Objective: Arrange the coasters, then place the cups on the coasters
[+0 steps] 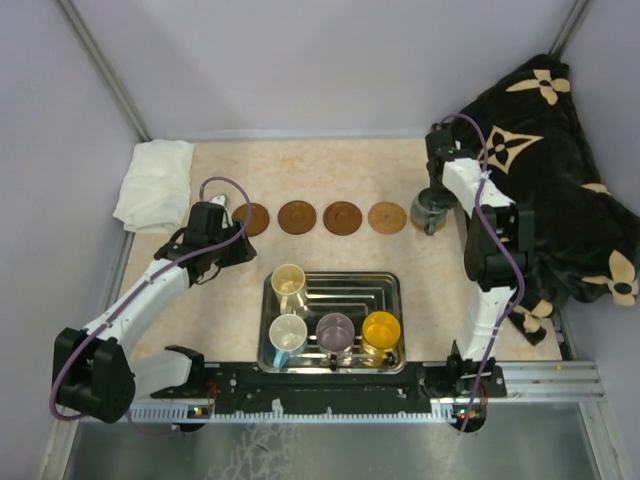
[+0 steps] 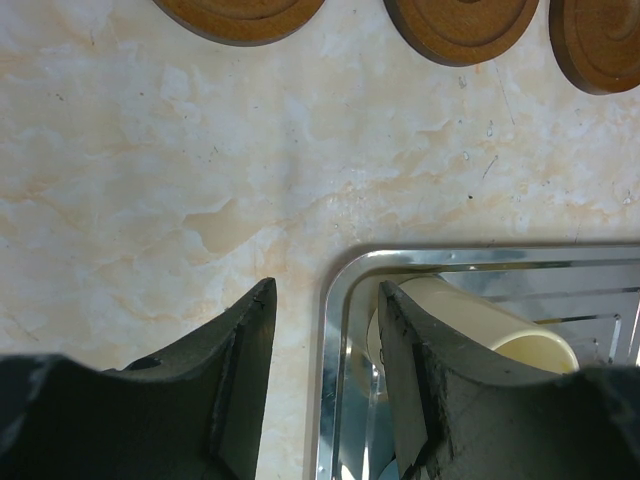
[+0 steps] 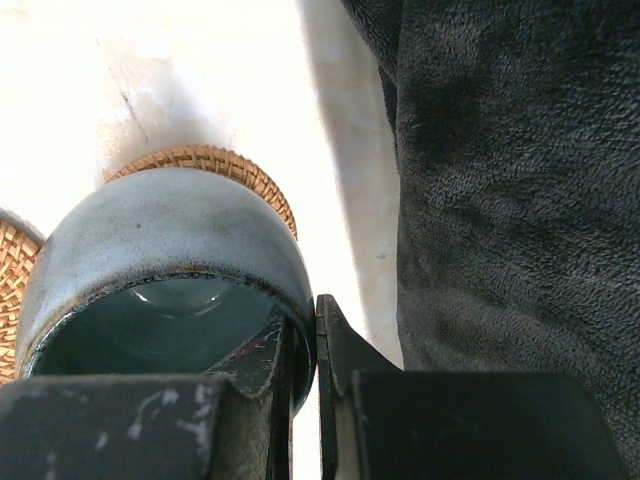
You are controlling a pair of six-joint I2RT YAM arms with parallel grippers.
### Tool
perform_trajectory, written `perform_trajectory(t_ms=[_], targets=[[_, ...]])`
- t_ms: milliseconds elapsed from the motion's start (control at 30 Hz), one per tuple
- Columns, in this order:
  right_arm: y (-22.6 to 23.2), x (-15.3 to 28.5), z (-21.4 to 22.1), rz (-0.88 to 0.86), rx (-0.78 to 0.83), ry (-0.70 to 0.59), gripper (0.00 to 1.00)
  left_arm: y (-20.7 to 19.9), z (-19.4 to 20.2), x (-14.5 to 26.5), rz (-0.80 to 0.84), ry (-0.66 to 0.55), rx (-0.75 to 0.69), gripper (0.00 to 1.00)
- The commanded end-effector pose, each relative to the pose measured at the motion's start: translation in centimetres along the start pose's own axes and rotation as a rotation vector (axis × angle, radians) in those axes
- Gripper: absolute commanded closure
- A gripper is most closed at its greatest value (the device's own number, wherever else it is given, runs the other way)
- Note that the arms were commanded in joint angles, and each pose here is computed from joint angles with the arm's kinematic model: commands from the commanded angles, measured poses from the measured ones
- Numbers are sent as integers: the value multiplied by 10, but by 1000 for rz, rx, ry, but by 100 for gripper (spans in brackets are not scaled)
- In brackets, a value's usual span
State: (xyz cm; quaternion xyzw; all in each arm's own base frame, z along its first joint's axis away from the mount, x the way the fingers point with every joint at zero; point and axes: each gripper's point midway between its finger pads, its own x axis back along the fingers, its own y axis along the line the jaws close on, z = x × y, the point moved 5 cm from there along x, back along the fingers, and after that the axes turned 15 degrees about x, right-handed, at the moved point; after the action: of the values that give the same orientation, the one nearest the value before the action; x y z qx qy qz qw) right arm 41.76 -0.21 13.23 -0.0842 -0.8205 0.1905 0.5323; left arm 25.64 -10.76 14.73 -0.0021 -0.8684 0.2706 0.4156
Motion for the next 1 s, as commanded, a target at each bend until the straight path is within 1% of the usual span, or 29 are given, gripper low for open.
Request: perform_trajectory(t_ms=[0,367,500,567,633,733,900,967], targets=[[-12,12,-24,9,-72,-89,100,-6,-7,4,12,-27,-5,48],[-9,5,-18,9,-76,-28,99,-5,-7,4,8,-28,-8,48],[-8,8,-19,0,-92,-44,89,-4,-6,4,5,-28,-8,48],[-9,11,-22,-4,-101,-62,80,-4,-6,4,5,-26,-7,48],[-11,16,-25,-3,-113,-79,75,-4,-5,4,5,-25,-7,48],[-14,23,-29,-4,-126,-110,72,-3,-4,4,5,-26,-5,48],[-17,34,-34,-9,-146,-155,70,-2,-4,6,6,-31,-5,48],[-19,40,-36,-13,-152,-173,66,-1,-3,6,5,-29,-4,48]])
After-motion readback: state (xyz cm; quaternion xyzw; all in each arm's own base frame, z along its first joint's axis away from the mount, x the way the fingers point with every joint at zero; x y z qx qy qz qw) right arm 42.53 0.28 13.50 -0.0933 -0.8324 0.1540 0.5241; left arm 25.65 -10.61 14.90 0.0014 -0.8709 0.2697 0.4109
